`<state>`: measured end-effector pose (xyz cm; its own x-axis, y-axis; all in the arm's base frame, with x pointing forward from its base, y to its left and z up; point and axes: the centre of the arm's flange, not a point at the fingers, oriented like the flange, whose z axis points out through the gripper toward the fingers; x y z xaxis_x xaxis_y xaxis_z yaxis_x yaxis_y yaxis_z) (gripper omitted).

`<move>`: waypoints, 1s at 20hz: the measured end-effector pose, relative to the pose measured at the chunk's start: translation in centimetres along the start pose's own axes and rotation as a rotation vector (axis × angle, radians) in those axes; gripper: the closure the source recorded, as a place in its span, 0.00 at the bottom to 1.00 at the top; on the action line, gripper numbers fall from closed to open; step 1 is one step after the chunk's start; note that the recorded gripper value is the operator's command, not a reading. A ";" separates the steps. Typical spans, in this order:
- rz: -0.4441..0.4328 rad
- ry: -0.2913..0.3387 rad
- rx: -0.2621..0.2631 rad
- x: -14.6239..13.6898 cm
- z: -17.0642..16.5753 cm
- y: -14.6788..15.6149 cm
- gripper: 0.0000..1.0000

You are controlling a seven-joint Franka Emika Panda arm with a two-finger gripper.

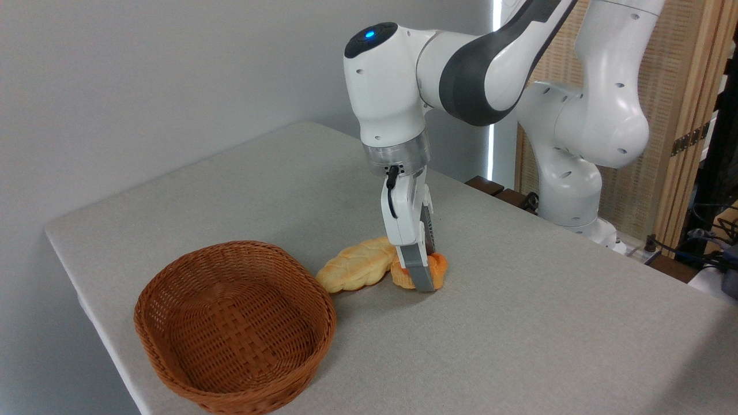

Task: Put bread into the basket
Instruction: 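Close the gripper fingers around the round orange bun, then lift the bun and carry it over the wicker basket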

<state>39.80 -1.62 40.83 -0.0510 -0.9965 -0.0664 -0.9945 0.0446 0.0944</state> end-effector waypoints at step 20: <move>-0.036 0.064 0.038 0.2 -1.7 -0.6 0.53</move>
<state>40.59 -1.92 42.42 -0.0109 -0.9999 -0.0051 -0.9984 0.0106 0.0553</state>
